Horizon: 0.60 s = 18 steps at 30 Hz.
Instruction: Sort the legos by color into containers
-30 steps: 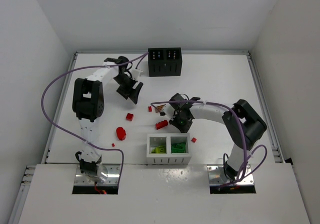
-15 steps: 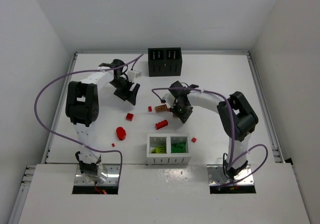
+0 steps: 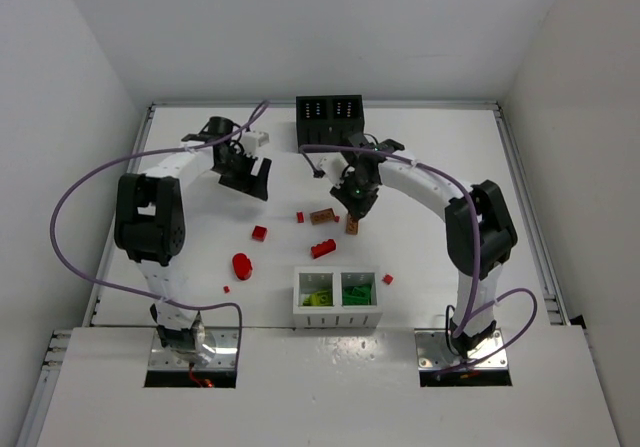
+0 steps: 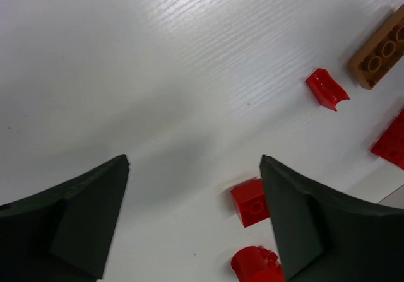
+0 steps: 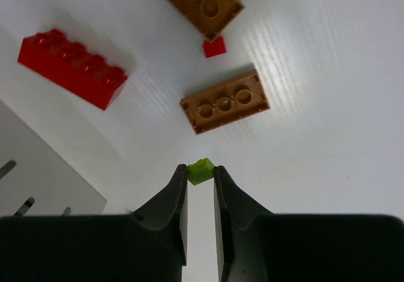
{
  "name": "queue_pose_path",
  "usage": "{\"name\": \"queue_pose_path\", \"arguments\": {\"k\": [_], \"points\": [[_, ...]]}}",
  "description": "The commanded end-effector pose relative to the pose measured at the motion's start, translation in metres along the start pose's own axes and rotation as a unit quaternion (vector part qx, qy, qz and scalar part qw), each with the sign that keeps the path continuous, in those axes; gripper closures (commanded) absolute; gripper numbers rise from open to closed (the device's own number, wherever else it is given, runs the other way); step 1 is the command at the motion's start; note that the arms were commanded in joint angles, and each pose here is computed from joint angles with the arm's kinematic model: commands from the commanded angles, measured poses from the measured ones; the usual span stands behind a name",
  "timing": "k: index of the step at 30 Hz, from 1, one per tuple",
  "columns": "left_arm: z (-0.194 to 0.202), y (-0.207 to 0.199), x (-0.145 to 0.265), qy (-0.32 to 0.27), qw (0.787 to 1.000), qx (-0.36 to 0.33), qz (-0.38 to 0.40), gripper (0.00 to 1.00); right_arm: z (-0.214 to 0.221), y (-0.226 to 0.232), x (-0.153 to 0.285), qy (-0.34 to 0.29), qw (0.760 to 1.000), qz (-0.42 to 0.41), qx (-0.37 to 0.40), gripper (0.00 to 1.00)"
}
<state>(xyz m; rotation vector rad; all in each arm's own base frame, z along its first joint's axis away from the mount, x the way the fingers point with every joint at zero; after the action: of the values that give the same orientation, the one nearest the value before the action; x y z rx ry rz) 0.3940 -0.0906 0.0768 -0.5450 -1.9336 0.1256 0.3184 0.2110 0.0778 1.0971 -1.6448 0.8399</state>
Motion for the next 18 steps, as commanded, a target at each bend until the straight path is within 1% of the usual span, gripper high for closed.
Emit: {"name": "queue_pose_path", "arguments": {"k": [1, 2, 3, 5, 6, 8, 9, 11, 12, 14, 16, 17, 18], "points": [[-0.02, -0.003, 0.015, -0.052, 0.998, 0.02, -0.001, 0.03, -0.014, 0.009, 0.023, -0.037, 0.997, -0.038, 0.047, 1.0], [-0.022, -0.004, 0.017, -0.052, 0.998, 0.02, -0.001, 0.0, -0.014, 0.012, 0.023, -0.039, 0.997, -0.046, 0.054, 1.0], [-0.022, -0.004, 0.017, -0.052, 0.998, 0.028, 0.0, 0.0, -0.018, 0.016, 0.026, -0.054, 0.995, -0.058, 0.061, 1.0], [-0.023, -0.003, 0.017, -0.056, 0.998, 0.031, -0.006, 0.0, -0.015, 0.021, 0.032, -0.061, 0.992, -0.076, 0.076, 1.0], [-0.023, -0.003, 0.023, -0.065, 0.997, 0.028, -0.013, 0.0, -0.021, 0.025, 0.037, -0.08, 0.99, -0.086, 0.085, 1.0], [-0.024, -0.001, 0.027, -0.082, 0.996, 0.021, -0.023, 0.0, -0.022, 0.032, 0.043, -0.091, 0.986, -0.103, 0.099, 1.0], [-0.032, -0.001, 0.03, -0.108, 0.994, 0.011, -0.029, 0.0, -0.027, 0.037, 0.048, -0.113, 0.981, -0.114, 0.109, 1.0], [-0.028, 0.001, 0.038, -0.131, 0.99, -0.001, -0.044, 0.0, -0.029, 0.039, 0.053, -0.131, 0.976, -0.126, 0.123, 1.0], [-0.032, 0.002, 0.039, -0.147, 0.988, -0.007, -0.05, 0.0, -0.033, 0.043, 0.06, -0.149, 0.969, -0.134, 0.145, 1.0], [-0.03, 0.01, 0.038, -0.149, 0.986, 0.009, -0.073, 0.0, -0.035, 0.045, 0.066, -0.169, 0.962, -0.142, 0.164, 1.0], [-0.026, 0.012, 0.034, -0.139, 0.987, 0.025, -0.077, 0.0, -0.035, 0.05, 0.072, -0.181, 0.951, -0.151, 0.201, 1.0], [-0.023, 0.014, 0.03, -0.133, 0.988, 0.027, -0.077, 0.0, -0.039, 0.053, 0.077, -0.197, 0.944, -0.155, 0.215, 1.0], [-0.027, 0.013, 0.031, -0.138, 0.987, 0.03, -0.076, 0.0, -0.039, 0.054, 0.077, -0.203, 0.937, -0.16, 0.235, 1.0]]}}
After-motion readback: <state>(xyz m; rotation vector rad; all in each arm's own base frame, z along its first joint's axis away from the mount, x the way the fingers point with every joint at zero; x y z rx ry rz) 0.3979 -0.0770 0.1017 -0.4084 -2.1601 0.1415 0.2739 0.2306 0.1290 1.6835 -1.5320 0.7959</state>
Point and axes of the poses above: each gripper's point midway between its finger pads, its own x axis back along the fingers, its own y axis along the line the jaws close on, z = x × y, the point moved 2 cm from there along x, back along the fingers, and after that the axes turned 11 degrees about x, right-handed, at the moved point
